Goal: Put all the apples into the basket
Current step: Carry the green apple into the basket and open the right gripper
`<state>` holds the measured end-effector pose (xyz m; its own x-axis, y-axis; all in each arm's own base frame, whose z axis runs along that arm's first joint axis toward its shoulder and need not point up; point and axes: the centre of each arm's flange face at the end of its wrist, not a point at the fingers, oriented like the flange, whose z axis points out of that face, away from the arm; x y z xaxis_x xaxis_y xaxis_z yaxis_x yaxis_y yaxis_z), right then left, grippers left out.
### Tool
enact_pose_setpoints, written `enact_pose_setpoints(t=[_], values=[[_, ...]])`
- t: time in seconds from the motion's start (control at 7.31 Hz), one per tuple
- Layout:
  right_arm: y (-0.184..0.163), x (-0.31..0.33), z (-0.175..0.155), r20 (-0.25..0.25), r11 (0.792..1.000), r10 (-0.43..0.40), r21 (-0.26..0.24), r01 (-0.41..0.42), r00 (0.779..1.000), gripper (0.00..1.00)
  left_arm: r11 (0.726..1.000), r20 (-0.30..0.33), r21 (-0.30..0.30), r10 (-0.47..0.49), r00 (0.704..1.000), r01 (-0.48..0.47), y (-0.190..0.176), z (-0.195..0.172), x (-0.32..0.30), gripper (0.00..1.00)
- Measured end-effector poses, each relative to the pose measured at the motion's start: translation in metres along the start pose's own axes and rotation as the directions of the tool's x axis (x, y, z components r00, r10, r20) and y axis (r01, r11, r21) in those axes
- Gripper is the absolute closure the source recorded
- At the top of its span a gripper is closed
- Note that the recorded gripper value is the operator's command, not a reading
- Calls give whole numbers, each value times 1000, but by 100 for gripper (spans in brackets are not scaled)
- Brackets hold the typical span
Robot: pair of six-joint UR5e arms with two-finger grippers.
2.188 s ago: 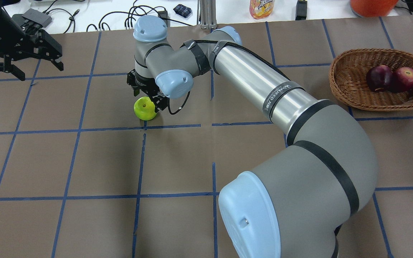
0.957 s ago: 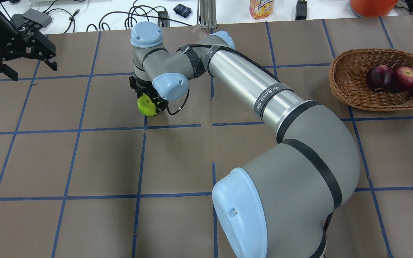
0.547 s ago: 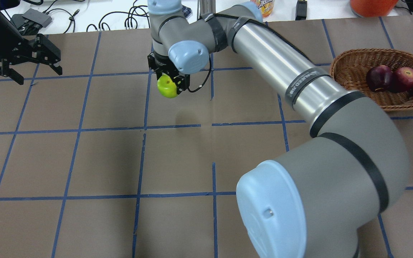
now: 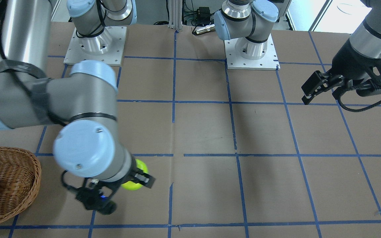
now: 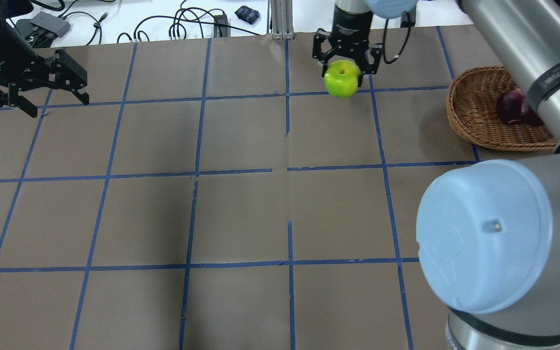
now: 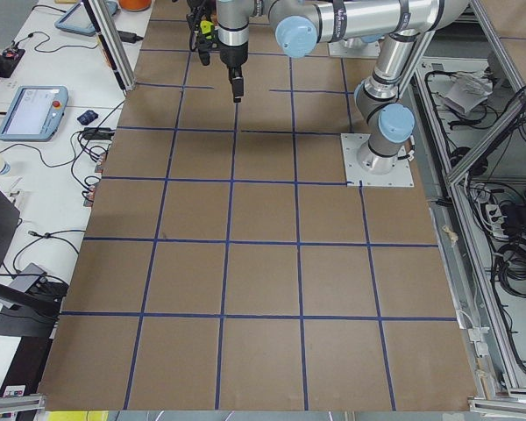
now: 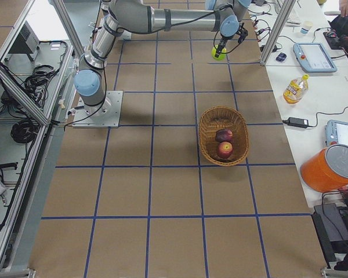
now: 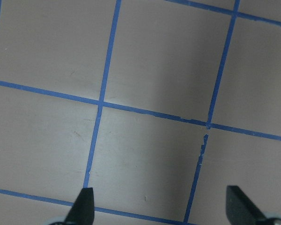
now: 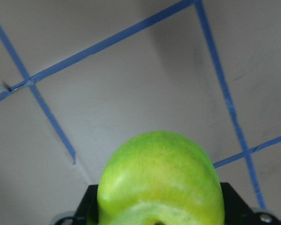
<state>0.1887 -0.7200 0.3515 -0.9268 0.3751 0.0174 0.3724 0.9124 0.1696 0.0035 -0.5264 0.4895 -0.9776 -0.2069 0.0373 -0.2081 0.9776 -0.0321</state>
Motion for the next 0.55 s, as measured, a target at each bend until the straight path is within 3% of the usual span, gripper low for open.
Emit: enact_pose_setpoints(t=[0.27, 0.55], values=[[-66, 123, -10, -15, 993, -120, -15, 120, 993, 100, 997, -37, -32, 72, 997, -73, 8, 16, 49, 0], [-105, 231, -4, -12, 969, -245, -40, 244, 969, 100, 987, -36, -47, 154, 987, -155, 40, 27, 123, 0]])
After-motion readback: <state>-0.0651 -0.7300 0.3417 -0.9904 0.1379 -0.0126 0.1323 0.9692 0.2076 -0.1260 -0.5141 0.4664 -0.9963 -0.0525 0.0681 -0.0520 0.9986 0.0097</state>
